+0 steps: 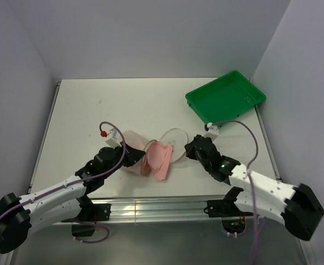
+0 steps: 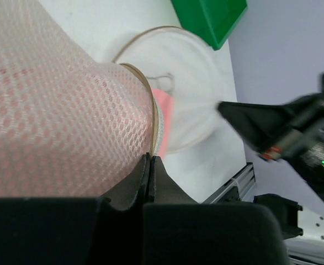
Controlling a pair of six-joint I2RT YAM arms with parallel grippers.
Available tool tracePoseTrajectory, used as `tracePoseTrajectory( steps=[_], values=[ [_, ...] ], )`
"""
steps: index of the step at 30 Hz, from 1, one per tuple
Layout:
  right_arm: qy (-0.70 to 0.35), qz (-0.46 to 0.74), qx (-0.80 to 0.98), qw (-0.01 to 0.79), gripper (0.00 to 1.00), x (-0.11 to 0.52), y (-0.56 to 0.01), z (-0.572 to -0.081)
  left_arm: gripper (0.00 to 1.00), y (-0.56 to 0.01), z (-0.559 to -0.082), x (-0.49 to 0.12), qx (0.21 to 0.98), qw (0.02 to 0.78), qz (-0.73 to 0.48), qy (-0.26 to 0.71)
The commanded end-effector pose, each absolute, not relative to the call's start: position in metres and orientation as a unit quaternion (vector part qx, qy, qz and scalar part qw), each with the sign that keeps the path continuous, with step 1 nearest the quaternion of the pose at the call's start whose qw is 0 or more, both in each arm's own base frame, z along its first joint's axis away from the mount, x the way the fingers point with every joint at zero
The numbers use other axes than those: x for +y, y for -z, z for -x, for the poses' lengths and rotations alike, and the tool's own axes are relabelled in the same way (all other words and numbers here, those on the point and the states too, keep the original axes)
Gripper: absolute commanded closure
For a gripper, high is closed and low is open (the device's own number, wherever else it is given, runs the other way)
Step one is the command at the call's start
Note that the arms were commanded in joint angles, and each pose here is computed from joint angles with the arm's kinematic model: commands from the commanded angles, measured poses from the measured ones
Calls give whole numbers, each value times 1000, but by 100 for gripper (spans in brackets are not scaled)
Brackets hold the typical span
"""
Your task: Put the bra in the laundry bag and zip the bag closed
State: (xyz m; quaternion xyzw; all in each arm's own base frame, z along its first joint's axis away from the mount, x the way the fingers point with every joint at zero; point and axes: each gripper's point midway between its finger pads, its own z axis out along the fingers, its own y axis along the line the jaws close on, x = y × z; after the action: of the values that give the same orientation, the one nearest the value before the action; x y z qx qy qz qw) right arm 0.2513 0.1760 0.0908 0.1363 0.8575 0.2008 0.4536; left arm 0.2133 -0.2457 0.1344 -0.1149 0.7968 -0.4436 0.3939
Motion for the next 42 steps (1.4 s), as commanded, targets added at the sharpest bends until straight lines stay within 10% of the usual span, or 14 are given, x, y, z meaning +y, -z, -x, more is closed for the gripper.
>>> tracePoseTrajectory(
  steps=[1, 17, 21, 27, 32, 38, 42],
  values=[
    [-210, -85, 836, 500, 100, 174, -170, -243, 100, -176, -226, -256, 769, 428, 104, 464],
    [-230, 67, 814, 529, 100, 192, -351, -215, 100, -169, -238, -252, 767, 406, 125, 481],
    [-166, 132, 875, 436, 100, 230, -288, -225, 100, -163, -233, -265, 773, 386, 109, 491],
    [-228, 92, 828, 504, 100, 222, -375, -231, 100, -152, -230, -279, 772, 369, 97, 508],
    [-202, 114, 873, 428, 100, 287, -265, -250, 100, -160, -225, -272, 764, 379, 94, 513],
    [-246, 66, 810, 528, 100, 236, -363, -237, 100, -165, -231, -248, 783, 413, 83, 458],
    [-241, 78, 828, 500, 100, 247, -329, -241, 70, -181, -228, -241, 780, 430, 69, 449]
  ],
)
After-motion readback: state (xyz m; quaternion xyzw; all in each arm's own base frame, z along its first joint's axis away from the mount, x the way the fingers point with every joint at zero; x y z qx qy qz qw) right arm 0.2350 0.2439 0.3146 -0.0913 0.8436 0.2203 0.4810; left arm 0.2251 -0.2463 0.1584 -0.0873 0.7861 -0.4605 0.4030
